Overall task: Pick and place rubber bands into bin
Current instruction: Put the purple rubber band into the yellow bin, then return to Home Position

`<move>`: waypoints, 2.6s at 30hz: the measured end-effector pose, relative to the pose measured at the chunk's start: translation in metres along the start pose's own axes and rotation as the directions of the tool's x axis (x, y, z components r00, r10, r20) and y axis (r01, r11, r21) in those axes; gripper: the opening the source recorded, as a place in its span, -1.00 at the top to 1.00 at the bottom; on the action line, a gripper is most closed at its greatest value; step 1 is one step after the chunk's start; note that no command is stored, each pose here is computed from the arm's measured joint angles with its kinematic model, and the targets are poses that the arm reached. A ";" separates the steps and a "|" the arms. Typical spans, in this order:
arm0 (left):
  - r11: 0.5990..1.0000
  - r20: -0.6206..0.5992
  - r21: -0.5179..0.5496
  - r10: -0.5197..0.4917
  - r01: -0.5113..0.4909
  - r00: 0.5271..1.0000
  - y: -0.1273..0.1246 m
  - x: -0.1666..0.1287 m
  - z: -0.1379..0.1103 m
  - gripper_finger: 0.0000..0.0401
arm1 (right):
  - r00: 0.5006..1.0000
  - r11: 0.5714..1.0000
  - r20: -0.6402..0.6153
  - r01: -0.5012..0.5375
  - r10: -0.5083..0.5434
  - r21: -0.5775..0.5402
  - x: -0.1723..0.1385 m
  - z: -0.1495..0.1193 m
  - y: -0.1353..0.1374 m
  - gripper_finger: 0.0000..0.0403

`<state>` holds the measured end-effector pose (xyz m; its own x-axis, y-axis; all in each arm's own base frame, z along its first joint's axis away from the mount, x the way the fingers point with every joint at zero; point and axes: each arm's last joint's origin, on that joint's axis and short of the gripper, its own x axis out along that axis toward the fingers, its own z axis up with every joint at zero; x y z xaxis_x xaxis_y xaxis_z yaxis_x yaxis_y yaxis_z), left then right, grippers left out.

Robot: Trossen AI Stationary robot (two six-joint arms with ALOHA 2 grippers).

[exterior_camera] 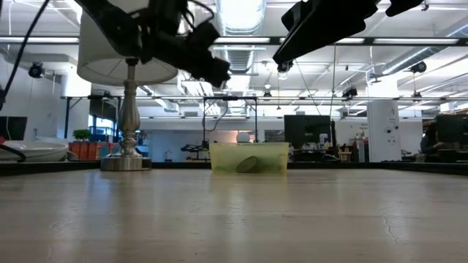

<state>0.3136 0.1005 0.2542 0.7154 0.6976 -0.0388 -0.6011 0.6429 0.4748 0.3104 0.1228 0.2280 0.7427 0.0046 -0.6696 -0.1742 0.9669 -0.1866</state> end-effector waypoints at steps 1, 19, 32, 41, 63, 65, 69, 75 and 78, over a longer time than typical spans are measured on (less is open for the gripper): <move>1.000 -0.012 -0.010 -0.007 0.007 1.000 0.000 0.005 -0.004 1.00 | 1.000 1.000 -0.003 0.000 0.000 -0.002 0.000 0.000 0.000 0.64; 0.994 -0.172 0.032 -0.099 0.106 0.980 -0.041 0.075 -0.043 1.00 | 1.000 1.000 -0.022 -0.002 0.001 -0.006 0.001 -0.003 0.000 0.64; 0.991 -0.214 -0.018 -0.132 0.132 0.968 -0.036 0.073 -0.043 1.00 | 1.000 1.000 -0.022 -0.001 0.001 -0.002 0.001 -0.004 0.000 0.64; 0.986 -0.206 -0.034 -0.167 0.163 0.964 -0.036 0.073 -0.043 0.66 | 1.000 1.000 -0.022 -0.001 0.001 0.002 0.001 -0.004 0.000 0.64; 0.929 -0.192 -0.126 -0.368 0.349 0.910 -0.015 -0.042 0.048 0.48 | 0.993 1.000 0.115 0.009 -0.010 0.006 -0.034 0.050 -0.013 0.64; 0.914 -0.144 -0.126 -0.403 0.387 0.904 -0.013 -0.063 0.059 0.48 | 0.993 1.000 0.121 0.008 -0.010 0.011 -0.041 0.052 -0.015 0.64; 0.873 -0.048 -0.116 -0.481 0.473 0.875 -0.004 -0.109 0.080 0.48 | 0.988 1.000 0.157 0.012 -0.011 -0.001 -0.059 0.057 -0.020 0.64; 0.798 0.147 -0.121 -0.574 0.590 0.806 0.021 -0.174 0.096 0.48 | 0.964 1.000 0.264 0.020 -0.016 -0.011 -0.097 0.065 -0.031 0.64; 0.751 0.231 -0.144 -0.608 0.645 0.760 0.030 -0.198 0.096 0.48 | 0.951 1.000 0.308 0.019 -0.019 0.004 -0.115 0.065 -0.037 0.64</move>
<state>0.1879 -0.0485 0.3608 0.9911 0.0659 -0.1153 -0.0411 0.9779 0.2050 0.2737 0.1036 0.3587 0.9090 0.0644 -0.4118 -0.1575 0.9678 -0.1963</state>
